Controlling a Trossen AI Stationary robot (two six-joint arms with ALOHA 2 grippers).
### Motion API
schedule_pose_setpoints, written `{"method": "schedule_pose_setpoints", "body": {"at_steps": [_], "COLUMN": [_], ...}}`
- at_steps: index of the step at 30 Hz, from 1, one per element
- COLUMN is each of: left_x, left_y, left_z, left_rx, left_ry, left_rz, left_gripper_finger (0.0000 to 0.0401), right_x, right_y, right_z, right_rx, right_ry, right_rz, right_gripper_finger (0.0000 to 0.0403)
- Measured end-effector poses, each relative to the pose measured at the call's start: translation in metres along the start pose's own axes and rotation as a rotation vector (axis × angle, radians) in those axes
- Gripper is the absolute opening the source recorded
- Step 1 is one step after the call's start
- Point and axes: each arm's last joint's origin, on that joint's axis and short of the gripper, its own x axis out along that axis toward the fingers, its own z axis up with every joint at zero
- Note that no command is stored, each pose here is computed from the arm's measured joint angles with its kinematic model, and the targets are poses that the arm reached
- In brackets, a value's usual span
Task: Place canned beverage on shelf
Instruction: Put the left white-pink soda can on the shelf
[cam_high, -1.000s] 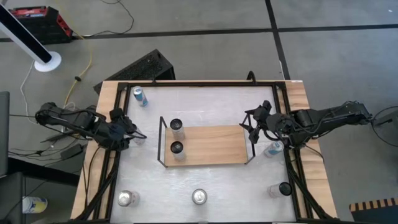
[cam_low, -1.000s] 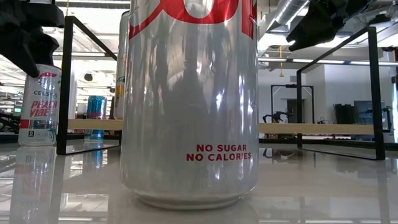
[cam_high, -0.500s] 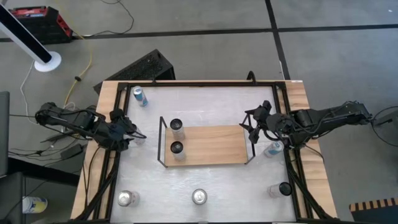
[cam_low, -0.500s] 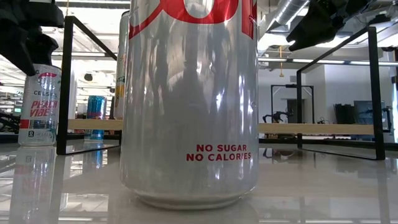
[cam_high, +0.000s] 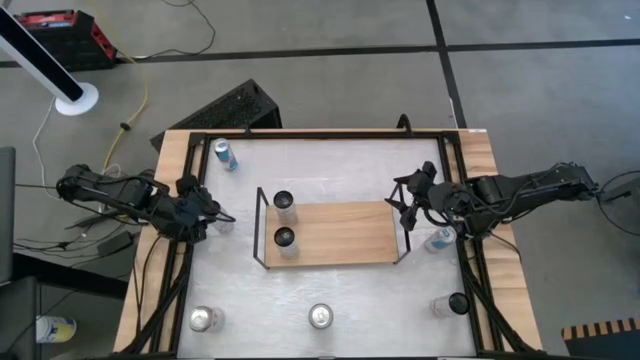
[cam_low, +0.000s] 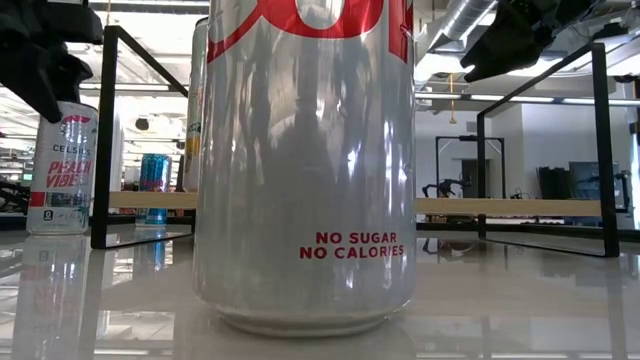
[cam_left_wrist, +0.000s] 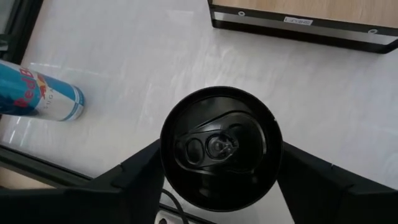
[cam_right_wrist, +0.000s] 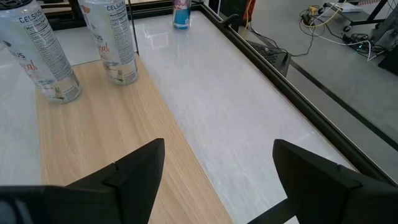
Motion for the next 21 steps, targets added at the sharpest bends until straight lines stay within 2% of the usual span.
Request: {"method": "schedule_pose_setpoints", "body": {"at_steps": [8,14,21], "left_x": [0.0,-0.02,-0.042], "left_y": [-0.001,-0.001,0.006], "left_z": [0.003,0.022,0.044], "left_rx": [-0.006,0.014,0.075], "left_ry": [-0.023,-0.167,-0.282], "left_rz": [-0.018,-0.063,0.096], "left_gripper_finger": [0.0236,0.0239,0.0239], "right_x": [0.0,0.0,0.0], "right_y": [0.0,0.0,0.0], "right_z": [0.0,0.0,0.0], "right_rx": [0.0,0.0,0.0], "right_ry": [0.0,0.0,0.0], "right_rz": [0.0,0.0,0.0], "right_gripper_finger": [0.0324,0.0324,0.0324]}}
